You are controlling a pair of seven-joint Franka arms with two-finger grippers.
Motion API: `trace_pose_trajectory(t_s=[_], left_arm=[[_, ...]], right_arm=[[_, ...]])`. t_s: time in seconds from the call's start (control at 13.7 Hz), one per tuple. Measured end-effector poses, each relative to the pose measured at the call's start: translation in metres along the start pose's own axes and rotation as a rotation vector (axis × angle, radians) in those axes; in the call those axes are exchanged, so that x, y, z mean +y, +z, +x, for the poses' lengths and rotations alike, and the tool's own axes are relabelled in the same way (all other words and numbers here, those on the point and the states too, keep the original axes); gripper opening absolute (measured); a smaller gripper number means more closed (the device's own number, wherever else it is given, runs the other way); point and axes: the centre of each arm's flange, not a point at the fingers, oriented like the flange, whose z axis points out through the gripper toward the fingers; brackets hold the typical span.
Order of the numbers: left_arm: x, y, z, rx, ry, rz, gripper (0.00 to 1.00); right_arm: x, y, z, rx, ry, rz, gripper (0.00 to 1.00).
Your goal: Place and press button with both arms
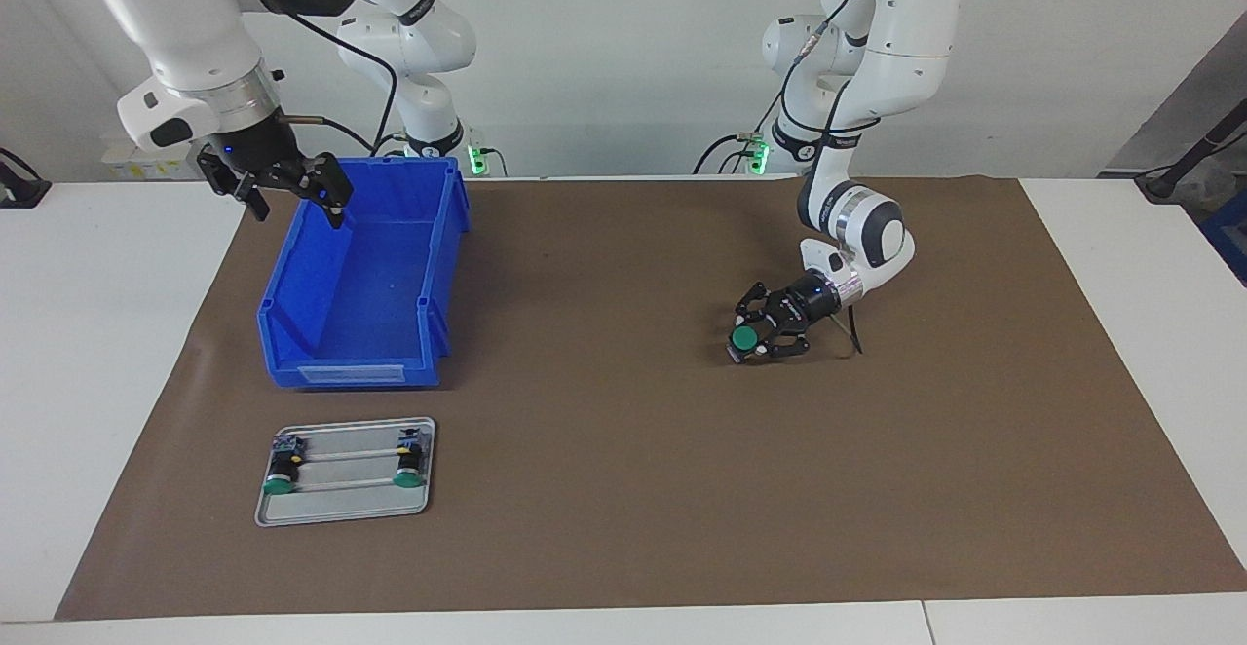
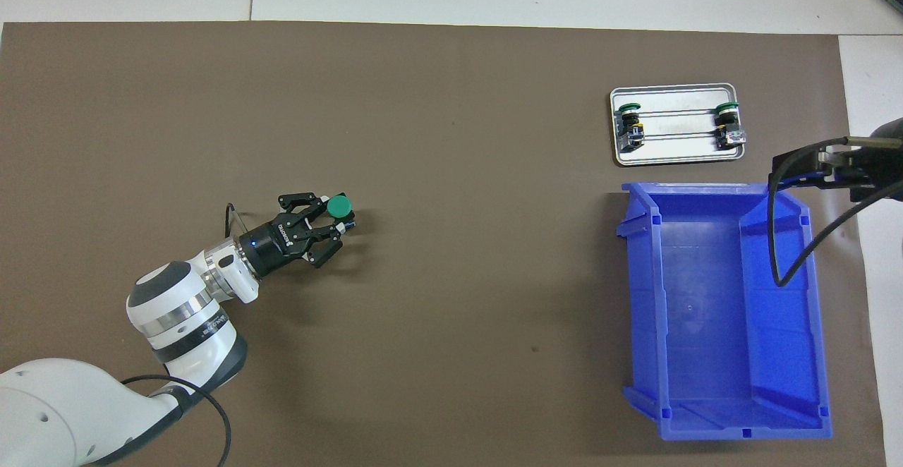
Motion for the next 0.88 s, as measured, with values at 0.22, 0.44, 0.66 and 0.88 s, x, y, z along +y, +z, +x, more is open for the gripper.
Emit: trace_pose_trajectory(t_s=[0.22,0.44,0.66,0.88], left_arm=[[0.016,-0.002,-0.006,0.055,0.015,-0.036,0.33],[0.038,-0.009,-0.018,0.106,0.023,-0.067,0.33],[0.051,-0.012,-0.021,0.154,0.006,-0.088,0.33],[0.052,-0.013,-0.021,0.156,0.005,-0.089,0.33]], right_arm=[[0.000,0.000,0.000,0.000,0.000,0.000,1.00],[0.000,0.000,0.000,0.000,0.000,0.000,1.00],[0.000,0.000,0.000,0.000,0.000,0.000,1.00],[0.000,0.000,0.000,0.000,0.000,0.000,1.00]])
